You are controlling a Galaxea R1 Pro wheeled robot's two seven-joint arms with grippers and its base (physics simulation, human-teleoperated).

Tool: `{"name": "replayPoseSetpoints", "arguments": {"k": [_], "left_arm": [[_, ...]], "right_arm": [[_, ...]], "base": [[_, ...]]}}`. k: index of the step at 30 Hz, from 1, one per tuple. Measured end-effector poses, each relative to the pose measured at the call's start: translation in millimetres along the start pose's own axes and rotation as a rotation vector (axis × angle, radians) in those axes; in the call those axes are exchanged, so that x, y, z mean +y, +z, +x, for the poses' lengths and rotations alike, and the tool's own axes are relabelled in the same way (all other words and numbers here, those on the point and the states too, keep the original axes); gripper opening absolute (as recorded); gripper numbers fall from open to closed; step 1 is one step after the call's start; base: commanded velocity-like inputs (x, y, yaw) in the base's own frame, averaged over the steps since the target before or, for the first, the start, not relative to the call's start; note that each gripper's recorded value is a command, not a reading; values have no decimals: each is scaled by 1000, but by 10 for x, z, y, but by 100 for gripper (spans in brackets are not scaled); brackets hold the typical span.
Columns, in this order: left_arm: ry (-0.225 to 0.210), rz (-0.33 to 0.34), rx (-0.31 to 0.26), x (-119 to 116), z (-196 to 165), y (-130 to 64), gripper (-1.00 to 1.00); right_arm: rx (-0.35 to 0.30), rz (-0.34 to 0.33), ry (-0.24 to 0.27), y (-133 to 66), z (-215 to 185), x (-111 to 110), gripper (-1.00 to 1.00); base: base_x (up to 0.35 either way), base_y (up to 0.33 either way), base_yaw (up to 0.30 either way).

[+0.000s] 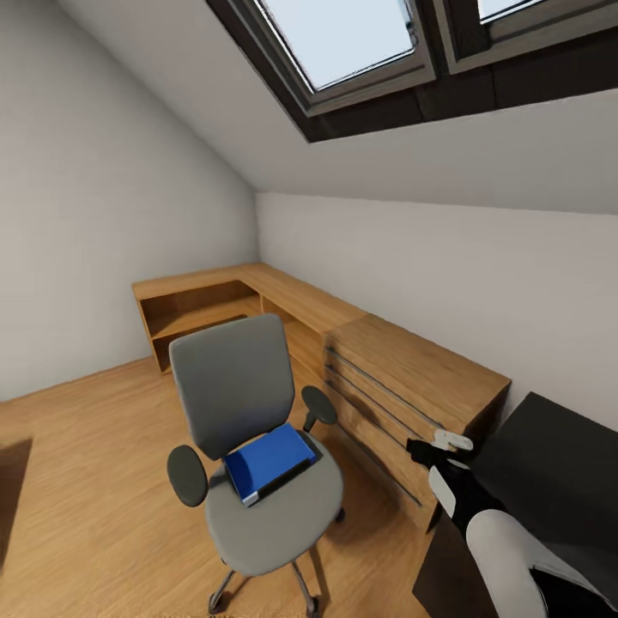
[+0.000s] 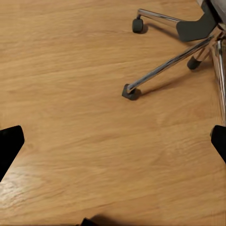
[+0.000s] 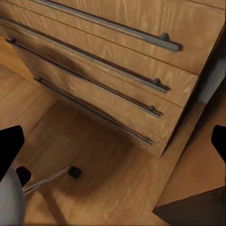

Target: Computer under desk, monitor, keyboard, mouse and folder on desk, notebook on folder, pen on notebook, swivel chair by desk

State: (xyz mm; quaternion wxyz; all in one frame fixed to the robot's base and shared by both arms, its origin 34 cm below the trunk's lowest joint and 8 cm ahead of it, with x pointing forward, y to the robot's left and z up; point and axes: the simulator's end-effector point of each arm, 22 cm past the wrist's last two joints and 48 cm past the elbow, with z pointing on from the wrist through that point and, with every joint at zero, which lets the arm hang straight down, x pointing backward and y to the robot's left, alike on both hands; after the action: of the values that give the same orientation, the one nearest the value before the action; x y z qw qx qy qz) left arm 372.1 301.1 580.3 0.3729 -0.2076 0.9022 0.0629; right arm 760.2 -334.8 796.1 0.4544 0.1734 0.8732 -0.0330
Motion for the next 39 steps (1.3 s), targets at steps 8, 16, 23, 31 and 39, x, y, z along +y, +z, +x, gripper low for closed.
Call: {"name": "replayPoseSetpoints", "arguments": {"k": [8, 16, 23, 31, 39], "left_arm": [[3, -2, 8, 12, 33, -4, 100], [6, -6, 17, 27, 68, -8, 100], [7, -8, 23, 37, 91, -11, 100], [7, -9, 23, 39, 95, -11, 100], [7, -9, 23, 45, 93, -10, 100]], "right_arm": [[11, -12, 1, 12, 85, 101, 100], [-13, -27, -2, 17, 121, 232, 100], [-5, -31, -2, 36, 183, 236, 100], [-13, -36, -2, 36, 238, 256, 100], [-9, -63, 9, -9, 321, 501, 100]], "base": [[0, 0, 218], [0, 0, 209], [0, 0, 145], [0, 0, 20], [0, 0, 6]]}}
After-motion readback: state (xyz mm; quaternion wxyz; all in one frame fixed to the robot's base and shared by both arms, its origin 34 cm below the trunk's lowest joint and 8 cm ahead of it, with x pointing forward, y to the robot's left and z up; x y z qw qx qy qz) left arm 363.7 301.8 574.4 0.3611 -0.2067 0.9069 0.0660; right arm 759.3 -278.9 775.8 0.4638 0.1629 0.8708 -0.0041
